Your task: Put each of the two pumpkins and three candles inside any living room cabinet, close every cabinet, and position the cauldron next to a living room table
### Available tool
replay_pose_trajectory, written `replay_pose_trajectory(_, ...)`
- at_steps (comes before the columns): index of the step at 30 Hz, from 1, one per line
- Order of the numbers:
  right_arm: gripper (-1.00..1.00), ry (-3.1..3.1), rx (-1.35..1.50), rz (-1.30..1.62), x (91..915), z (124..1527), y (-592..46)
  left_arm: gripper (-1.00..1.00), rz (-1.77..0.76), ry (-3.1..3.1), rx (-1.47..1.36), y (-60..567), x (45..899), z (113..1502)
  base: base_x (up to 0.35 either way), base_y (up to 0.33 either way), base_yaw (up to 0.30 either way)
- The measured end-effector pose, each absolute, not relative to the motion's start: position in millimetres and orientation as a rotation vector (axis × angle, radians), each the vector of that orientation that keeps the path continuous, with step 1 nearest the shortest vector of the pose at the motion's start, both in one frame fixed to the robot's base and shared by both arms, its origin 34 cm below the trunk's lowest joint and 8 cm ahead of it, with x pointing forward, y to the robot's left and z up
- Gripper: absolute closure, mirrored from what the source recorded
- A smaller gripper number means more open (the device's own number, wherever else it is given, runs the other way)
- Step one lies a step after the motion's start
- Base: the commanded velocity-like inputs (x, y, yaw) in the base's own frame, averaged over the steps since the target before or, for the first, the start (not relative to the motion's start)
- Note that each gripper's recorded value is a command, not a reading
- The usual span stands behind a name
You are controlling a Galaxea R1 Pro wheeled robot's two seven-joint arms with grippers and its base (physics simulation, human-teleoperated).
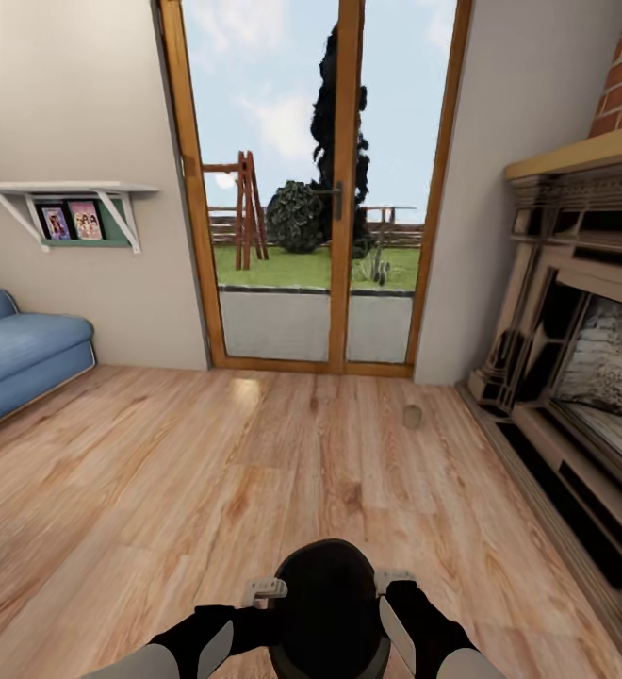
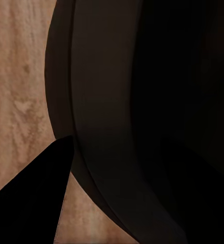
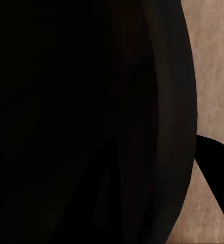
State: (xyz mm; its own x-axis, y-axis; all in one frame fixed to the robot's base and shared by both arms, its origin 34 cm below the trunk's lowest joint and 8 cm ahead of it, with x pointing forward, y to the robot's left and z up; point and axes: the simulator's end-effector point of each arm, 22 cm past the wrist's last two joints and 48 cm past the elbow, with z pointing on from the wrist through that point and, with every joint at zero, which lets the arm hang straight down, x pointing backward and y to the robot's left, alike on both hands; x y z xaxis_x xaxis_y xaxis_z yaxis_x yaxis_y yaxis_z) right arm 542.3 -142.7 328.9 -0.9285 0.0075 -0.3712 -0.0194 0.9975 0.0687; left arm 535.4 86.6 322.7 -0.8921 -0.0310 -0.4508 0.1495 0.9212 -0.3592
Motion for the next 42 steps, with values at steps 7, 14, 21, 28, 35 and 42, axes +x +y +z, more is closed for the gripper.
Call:
replay_pose_trajectory(7, 1.0, 2.759, -0.008, 0.1, 542.4, 328.9, -142.6, 1.0, -0.539, 2.62, 0.086, 86.6, 535.5, 322.8, 0.0, 0.0, 0.284)
replay_pose_trajectory(14, 1.0, 2.759, -0.008, 0.1, 542.4, 328.9, -142.6, 1.0, -0.539, 2.62, 0.086, 86.6, 535.5, 322.8, 0.0, 0.0, 0.282)
replay_pose_trajectory(21, 1.0, 2.759, -0.008, 0.1, 542.4, 328.9, -142.6, 1.0, -0.539, 2.62, 0.086, 86.6, 535.5, 322.8, 0.0, 0.0, 0.28)
replay_pose_trajectory(28, 1.0, 2.759, -0.008, 0.1, 542.4, 328.9, -142.6, 1.0, -0.539, 2.62, 0.086, 86.6, 535.5, 322.8, 0.0, 0.0, 0.279)
replay_pose_trajectory(35, 1.0, 2.758, -0.008, 0.1, 542.4, 328.9, -142.6, 1.0, -0.539, 2.62, 0.086, 86.6, 535.5, 322.8, 0.0, 0.0, 0.278)
replay_pose_trajectory(42, 1.0, 2.759, -0.008, 0.1, 542.4, 328.9, -142.7, 1.0, -0.539, 2.62, 0.086, 86.6, 535.5, 322.8, 0.0, 0.0, 0.275)
